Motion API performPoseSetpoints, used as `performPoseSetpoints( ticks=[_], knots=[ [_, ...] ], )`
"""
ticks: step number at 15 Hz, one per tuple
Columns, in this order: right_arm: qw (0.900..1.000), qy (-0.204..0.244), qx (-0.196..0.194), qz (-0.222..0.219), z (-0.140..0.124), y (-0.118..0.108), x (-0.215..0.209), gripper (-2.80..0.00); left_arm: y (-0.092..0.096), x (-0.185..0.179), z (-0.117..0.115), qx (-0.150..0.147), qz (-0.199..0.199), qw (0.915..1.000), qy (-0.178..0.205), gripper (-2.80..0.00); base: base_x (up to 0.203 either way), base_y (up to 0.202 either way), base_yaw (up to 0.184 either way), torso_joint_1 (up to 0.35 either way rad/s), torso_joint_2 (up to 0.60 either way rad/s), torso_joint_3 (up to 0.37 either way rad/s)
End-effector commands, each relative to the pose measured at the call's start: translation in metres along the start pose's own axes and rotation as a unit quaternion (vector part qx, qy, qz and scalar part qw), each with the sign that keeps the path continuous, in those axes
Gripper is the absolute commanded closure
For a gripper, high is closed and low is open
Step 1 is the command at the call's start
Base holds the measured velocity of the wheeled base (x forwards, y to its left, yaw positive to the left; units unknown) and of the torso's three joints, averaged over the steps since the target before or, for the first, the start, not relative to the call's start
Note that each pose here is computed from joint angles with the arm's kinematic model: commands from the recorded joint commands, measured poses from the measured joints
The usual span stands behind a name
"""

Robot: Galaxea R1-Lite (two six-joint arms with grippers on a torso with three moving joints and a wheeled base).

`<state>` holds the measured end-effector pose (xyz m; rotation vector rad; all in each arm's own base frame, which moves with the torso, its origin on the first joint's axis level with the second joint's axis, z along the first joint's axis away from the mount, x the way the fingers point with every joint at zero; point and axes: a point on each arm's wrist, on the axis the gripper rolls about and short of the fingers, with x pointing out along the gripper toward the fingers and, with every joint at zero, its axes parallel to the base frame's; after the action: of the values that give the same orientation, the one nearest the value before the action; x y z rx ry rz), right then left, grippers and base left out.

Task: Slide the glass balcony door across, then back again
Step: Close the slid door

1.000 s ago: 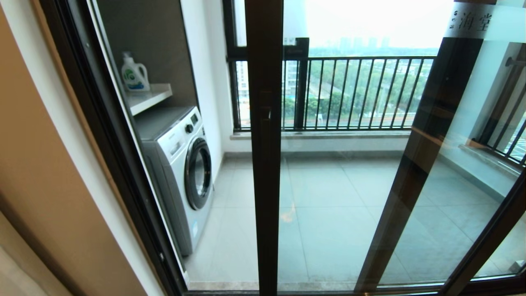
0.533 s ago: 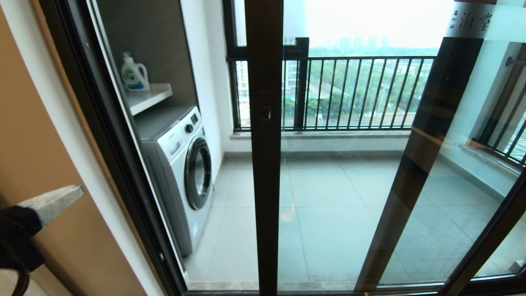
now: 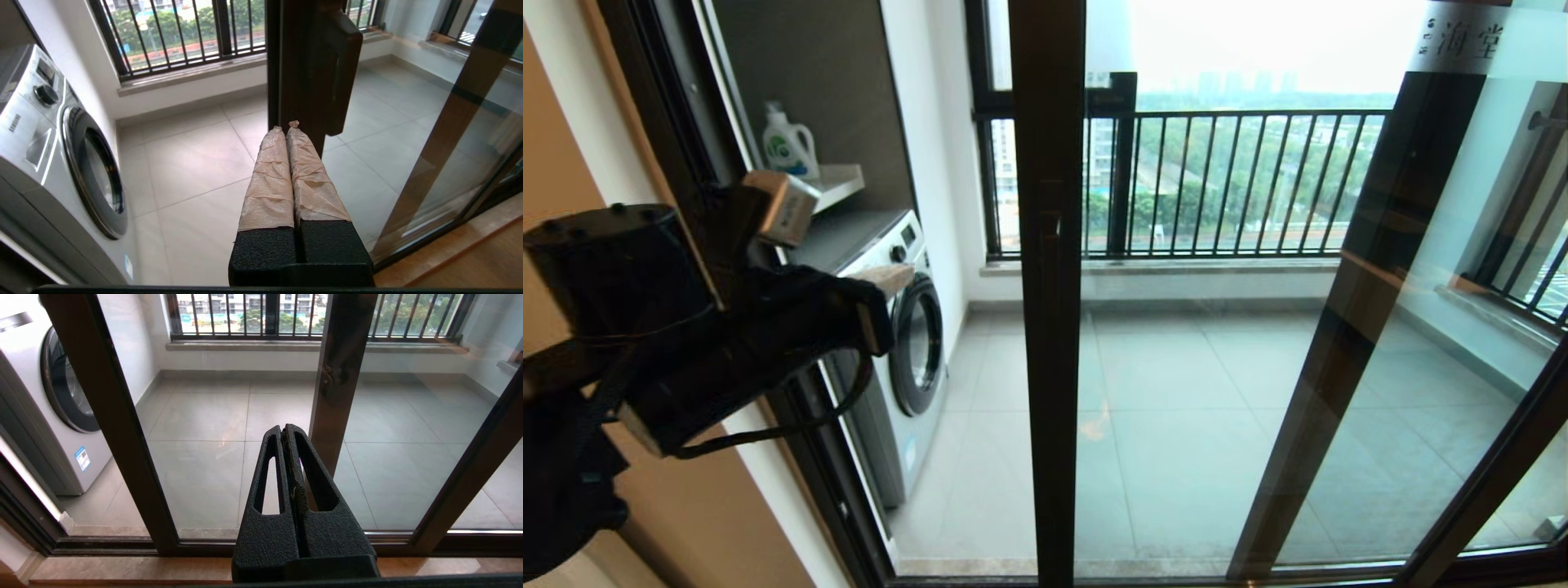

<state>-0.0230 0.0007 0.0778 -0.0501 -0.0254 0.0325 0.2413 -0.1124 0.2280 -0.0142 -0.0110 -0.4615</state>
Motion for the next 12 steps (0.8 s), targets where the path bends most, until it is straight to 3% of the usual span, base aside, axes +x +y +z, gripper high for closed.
performPoseSetpoints(
  ticks=[1, 6, 12],
  knots=[
    [1.0, 0.005, 0.0, 0.001, -0.003, 0.0, 0.001, 0.0, -0.021, 0.026, -0.005, -0.008, -0.014, 0.9997, 0.018, 0.0, 0.0, 0.0, 0.0, 0.0, 0.0, 0.0],
    [1.0, 0.005, 0.0, 0.001, -0.003, 0.0, 0.001, 0.0, -0.056, 0.046, 0.005, -0.05, -0.039, 0.9974, 0.036, 0.0, 0.0, 0.0, 0.0, 0.0, 0.0, 0.0],
    [1.0, 0.005, 0.0, 0.001, -0.003, 0.0, 0.001, 0.0, -0.1, 0.092, -0.003, -0.053, -0.047, 0.997, 0.031, 0.0, 0.0, 0.0, 0.0, 0.0, 0.0, 0.0]
  ],
)
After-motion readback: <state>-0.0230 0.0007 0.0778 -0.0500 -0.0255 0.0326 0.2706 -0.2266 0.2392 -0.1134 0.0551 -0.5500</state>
